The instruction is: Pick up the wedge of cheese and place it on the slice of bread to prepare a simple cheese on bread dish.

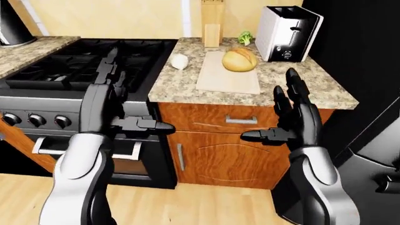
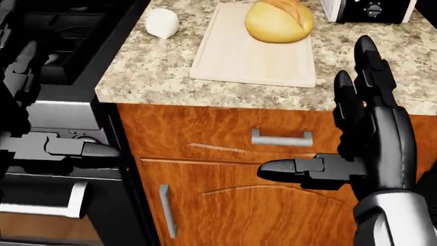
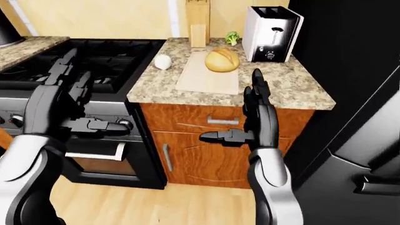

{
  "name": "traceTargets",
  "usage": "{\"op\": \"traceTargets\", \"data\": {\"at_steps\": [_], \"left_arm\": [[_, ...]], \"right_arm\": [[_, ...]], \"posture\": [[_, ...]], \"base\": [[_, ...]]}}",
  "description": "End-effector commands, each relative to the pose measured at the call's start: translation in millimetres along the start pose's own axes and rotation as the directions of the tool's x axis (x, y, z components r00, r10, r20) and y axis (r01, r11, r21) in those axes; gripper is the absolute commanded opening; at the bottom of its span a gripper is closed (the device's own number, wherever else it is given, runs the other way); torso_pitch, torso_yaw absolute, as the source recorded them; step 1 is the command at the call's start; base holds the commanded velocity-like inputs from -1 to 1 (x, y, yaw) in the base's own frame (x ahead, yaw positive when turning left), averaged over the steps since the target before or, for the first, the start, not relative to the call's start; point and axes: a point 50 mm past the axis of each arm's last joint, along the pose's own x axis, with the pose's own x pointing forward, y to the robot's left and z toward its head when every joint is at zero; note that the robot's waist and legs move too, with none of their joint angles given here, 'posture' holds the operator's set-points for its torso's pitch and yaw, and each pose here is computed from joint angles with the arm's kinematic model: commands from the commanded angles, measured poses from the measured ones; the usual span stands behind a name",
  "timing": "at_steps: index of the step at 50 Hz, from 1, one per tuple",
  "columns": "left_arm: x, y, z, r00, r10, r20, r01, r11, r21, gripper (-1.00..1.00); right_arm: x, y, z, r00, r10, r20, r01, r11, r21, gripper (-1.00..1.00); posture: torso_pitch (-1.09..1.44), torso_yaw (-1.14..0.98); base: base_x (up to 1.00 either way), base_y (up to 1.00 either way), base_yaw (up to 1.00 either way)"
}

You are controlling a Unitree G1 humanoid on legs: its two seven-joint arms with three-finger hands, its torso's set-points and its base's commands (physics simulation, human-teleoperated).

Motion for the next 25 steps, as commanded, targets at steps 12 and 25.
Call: {"op": "traceTargets", "data": {"at_steps": [12, 25], "left_arm": [[-3.8, -3.6, 18.4, 0.995, -0.017, 0.1, 0.016, 1.0, 0.011, 1.0], [-4.8, -1.5, 19.9, 0.995, -0.015, 0.101, 0.014, 1.0, 0.011, 1.0]], "right_arm": [[-2.3, -7.5, 23.3, 0.992, -0.039, 0.121, 0.039, 0.999, 0.0, 1.0], [-2.4, -7.2, 25.7, 0.992, -0.045, 0.119, 0.047, 0.999, -0.011, 1.0]], "posture": [[0.0, 0.0], [0.0, 0.0]], "base": [[0.07, -0.03, 0.0], [0.0, -0.29, 0.0]]}}
